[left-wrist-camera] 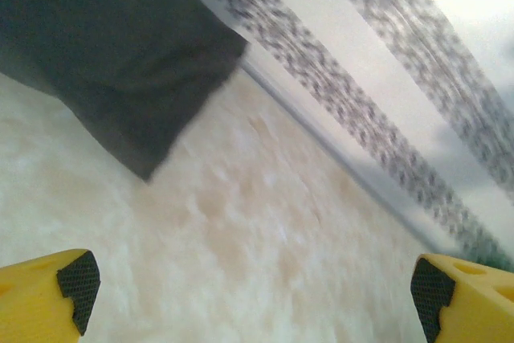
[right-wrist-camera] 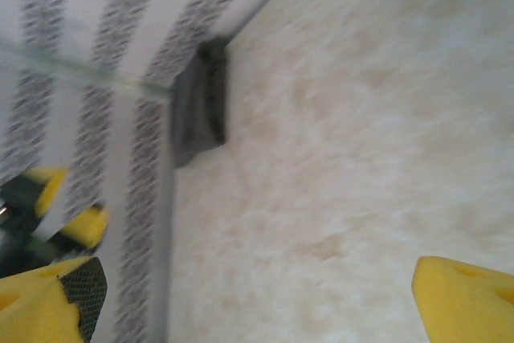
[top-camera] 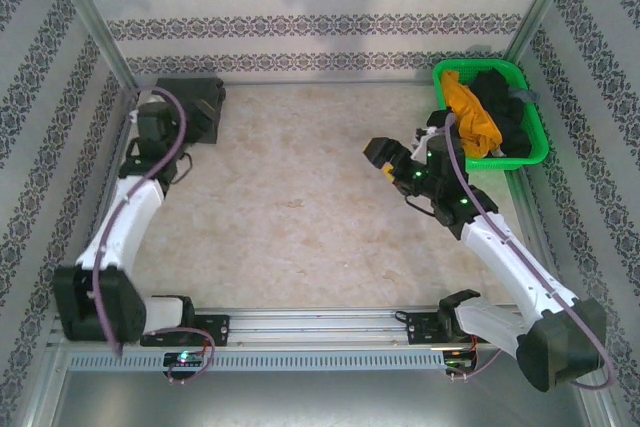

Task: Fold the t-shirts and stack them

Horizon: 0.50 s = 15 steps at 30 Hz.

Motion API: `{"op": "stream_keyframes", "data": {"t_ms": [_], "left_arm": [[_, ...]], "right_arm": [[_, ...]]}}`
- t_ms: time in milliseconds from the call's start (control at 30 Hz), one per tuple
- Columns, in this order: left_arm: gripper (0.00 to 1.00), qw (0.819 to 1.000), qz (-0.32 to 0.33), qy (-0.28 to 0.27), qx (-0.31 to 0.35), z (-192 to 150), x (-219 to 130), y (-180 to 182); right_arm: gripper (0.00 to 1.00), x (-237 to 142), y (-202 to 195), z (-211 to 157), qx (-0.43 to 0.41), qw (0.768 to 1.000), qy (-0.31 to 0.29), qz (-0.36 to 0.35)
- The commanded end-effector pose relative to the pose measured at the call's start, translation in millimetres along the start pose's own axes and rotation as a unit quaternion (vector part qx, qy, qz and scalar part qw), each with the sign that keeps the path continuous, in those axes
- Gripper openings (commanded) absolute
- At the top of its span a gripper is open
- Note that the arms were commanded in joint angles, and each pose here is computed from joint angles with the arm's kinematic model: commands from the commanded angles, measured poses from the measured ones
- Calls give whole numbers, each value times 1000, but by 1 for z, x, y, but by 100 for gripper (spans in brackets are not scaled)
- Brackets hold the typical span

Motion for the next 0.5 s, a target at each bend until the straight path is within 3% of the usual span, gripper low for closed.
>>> {"op": "stream_keyframes", "data": {"t_ms": [0,67,133,200,300,333,400,467], "left_arm": [[100,982,136,37,126,-50,-31,9],[100,959,221,5,179,-65,-43,11],[100,946,204,12,252,-77,-35,14],[100,920,159,22,357,-94,-14,15],[100,891,173,62,415,-105,13,28],[100,891,168,75,414,-107,21,33],[100,910,138,86,381,-110,36,45],[100,911,113,49,394,-118,45,47]], "right_arm": [[98,-30,-12,15,-74,986,-80,-128],[98,-38,-24,28,-109,962,-141,-207],[98,-39,-39,38,-154,936,-184,-256],[98,-29,-61,45,-215,919,-200,-263],[98,-19,-88,47,-291,878,-241,-293],[98,-16,-96,47,-300,872,-245,-298],[98,-5,-113,48,-316,870,-235,-296],[98,5,-123,49,-335,866,-223,-296]]}}
Point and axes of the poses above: each hand's point on the last joint's axis, 136 mm out from that joint toward the fingers, its own x axis out along the fingers, its own y axis along the line the jaws close on, z = x × y, the point moved 10 cm from there along -x, back along the fingers, and after that the axes turned 11 degrees about x, right-handed, at the moved point
